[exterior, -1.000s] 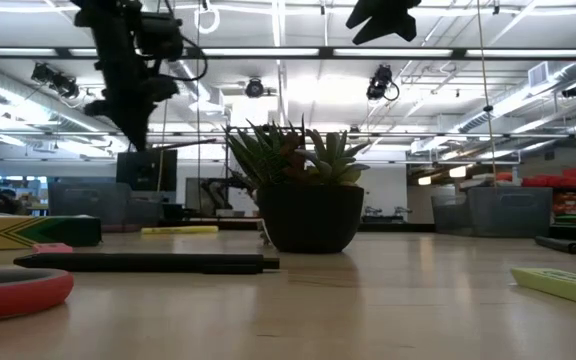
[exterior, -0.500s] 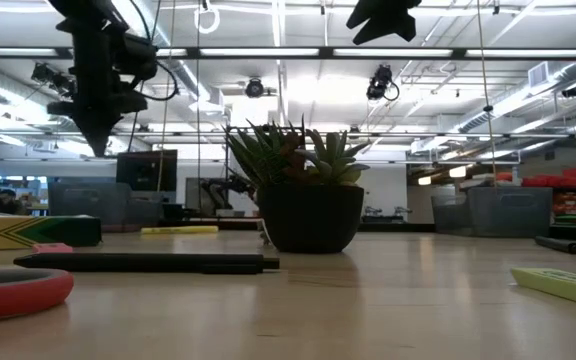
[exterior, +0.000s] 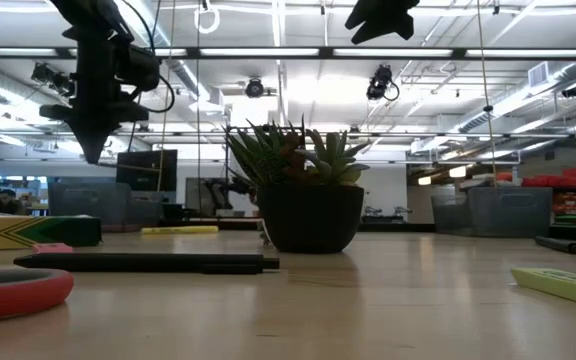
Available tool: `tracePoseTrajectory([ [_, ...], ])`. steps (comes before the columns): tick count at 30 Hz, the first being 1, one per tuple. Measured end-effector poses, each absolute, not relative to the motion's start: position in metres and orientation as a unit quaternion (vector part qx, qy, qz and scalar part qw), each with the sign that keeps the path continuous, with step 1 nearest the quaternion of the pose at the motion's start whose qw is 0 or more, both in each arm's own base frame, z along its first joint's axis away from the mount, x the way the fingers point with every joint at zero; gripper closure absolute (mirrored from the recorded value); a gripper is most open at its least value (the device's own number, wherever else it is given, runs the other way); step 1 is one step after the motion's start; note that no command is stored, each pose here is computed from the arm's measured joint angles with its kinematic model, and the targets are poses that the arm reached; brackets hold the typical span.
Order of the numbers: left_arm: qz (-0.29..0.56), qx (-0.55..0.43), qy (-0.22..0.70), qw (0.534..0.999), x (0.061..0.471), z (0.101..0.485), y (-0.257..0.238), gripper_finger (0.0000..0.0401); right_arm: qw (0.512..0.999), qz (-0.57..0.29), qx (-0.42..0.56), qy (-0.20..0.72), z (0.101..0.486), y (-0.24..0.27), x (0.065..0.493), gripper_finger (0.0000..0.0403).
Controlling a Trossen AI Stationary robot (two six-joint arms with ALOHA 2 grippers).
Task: Sort crayons/erasers/pens/pencils in bins
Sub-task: Put the brown pencil into the top left black bin, then put the crayon box into the green bin
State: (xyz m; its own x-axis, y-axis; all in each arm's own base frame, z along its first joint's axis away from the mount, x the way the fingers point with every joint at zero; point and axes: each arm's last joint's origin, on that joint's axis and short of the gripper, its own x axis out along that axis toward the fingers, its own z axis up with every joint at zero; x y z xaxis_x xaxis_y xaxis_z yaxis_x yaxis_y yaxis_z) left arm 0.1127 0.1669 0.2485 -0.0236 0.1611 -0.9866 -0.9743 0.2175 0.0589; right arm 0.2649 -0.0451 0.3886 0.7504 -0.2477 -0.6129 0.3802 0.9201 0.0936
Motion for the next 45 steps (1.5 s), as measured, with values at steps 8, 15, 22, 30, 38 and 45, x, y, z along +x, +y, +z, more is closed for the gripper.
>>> tracePoseTrajectory([
  [8, 0.508, -0.412, 0.514, 0.555, 0.112, 0.244, 0.172, 0.0401, 0.929, -0.169, 0.107, 0.31, 0.389, -0.045, 0.265, 0.0218],
  [15, 0.495, -0.403, 0.538, 0.55, 0.113, 0.24, 0.173, 0.04, 0.929, -0.169, 0.106, 0.31, 0.389, -0.045, 0.265, 0.0218],
  [22, 0.486, -0.401, 0.555, 0.543, 0.114, 0.235, 0.174, 0.0378, 0.929, -0.169, 0.106, 0.311, 0.388, -0.045, 0.265, 0.0218],
  [30, 0.487, -0.401, 0.553, 0.544, 0.114, 0.235, 0.174, 0.0285, 0.929, -0.171, 0.113, 0.309, 0.388, -0.045, 0.265, 0.0218],
  [38, 0.48, -0.391, 0.556, 0.555, 0.116, 0.238, 0.171, 0.0227, 0.928, -0.171, 0.114, 0.309, 0.388, -0.045, 0.265, 0.0218],
  [45, 0.45, -0.371, 0.523, 0.622, 0.134, 0.251, 0.152, 0.0221, 0.928, -0.172, 0.115, 0.309, 0.388, -0.045, 0.265, 0.0218],
])
